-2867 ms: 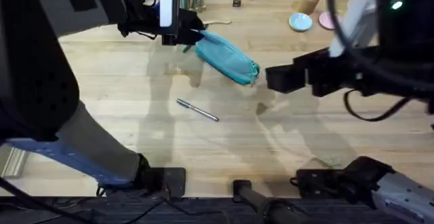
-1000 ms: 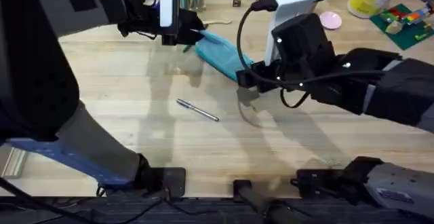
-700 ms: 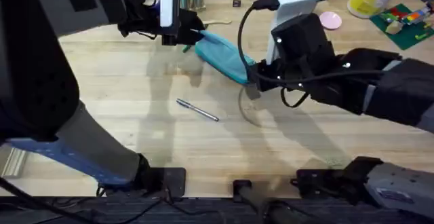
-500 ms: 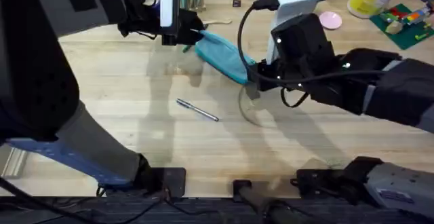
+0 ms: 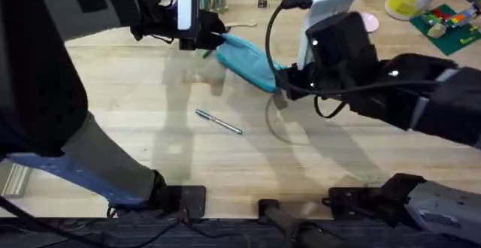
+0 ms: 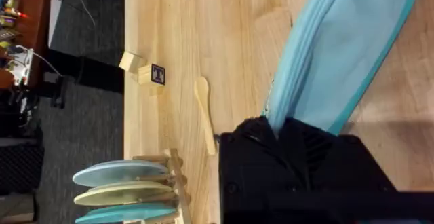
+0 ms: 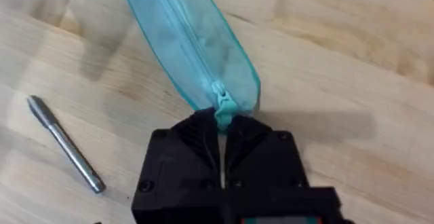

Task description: Unzip the bag, pick up the pens from the table one at a time and place them inside, then zip the bag closed.

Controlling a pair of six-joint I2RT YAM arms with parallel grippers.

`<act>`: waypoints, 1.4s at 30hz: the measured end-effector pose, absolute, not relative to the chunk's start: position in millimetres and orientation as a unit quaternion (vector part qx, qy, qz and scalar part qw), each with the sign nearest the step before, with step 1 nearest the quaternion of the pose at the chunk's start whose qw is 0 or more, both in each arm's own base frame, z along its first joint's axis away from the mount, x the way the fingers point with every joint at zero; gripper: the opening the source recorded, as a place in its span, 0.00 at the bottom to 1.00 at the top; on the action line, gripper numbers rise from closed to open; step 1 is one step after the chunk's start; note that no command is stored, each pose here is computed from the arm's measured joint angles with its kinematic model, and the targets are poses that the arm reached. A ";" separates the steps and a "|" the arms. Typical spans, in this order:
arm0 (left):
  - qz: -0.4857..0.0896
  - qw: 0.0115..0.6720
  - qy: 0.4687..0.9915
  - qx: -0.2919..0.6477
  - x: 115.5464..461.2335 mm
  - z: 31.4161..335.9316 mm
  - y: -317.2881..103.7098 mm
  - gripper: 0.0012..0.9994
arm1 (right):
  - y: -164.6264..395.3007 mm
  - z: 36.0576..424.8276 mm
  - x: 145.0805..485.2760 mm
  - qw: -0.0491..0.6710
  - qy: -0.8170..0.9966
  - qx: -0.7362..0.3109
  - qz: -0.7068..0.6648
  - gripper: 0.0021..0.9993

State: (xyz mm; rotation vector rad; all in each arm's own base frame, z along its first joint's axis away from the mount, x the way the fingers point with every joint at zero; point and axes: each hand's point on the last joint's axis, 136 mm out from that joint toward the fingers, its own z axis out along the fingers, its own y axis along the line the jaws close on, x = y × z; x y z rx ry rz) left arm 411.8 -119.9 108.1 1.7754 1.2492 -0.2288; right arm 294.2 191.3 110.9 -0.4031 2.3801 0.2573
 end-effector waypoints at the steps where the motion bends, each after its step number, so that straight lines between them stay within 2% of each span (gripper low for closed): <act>1: -0.093 0.461 0.508 0.722 411.8 108.1 -119.9 0.04 | 191.5 115.2 294.6 0.355 0.916 -0.157 0.101 0.03; 7: -0.093 0.461 0.508 0.722 411.8 108.1 -119.9 0.04 | 193.7 137.6 298.3 0.384 0.903 -0.159 0.111 0.03; 23: -0.093 0.461 0.508 0.722 411.8 108.1 -119.9 0.04 | 194.4 139.0 299.4 0.387 0.901 -0.160 0.111 0.03; 32: -0.089 0.460 0.509 0.723 412.9 107.5 -118.9 0.04 | 211.5 150.8 322.3 0.432 0.879 -0.152 0.134 0.03; 42: -0.088 0.459 0.509 0.723 413.2 107.4 -118.8 0.04 | 230.2 145.9 338.4 0.449 0.866 -0.155 0.158 0.03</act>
